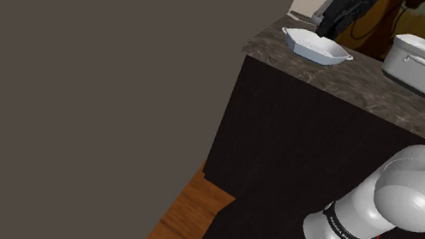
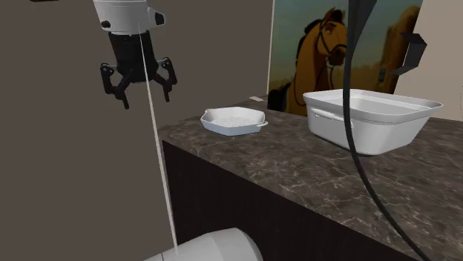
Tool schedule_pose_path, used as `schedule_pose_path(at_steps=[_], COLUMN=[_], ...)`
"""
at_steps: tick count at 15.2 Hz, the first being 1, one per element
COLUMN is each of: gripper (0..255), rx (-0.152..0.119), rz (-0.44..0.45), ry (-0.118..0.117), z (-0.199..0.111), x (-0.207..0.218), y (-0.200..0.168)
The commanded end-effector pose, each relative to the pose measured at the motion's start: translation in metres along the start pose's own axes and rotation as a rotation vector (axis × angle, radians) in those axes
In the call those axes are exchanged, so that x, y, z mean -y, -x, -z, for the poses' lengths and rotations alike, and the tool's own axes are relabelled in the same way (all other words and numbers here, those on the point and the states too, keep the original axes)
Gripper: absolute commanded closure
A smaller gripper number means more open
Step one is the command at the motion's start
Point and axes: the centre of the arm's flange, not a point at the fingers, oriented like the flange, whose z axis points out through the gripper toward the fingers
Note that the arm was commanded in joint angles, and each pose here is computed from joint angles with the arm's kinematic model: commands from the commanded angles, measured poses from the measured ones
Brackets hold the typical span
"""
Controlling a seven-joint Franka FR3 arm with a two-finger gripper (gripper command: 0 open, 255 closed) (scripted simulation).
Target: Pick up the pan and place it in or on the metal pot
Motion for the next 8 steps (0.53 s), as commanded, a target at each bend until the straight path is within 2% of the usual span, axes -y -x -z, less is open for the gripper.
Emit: schedule_pose_path(at_steps=[1,8], gripper=[0,0], rx=[0.000,0.006], rz=[0.000,0.189], ry=[0.000,0.089], z=[0.000,-0.053], x=[0.000,-0.062], y=[0.000,-0.006])
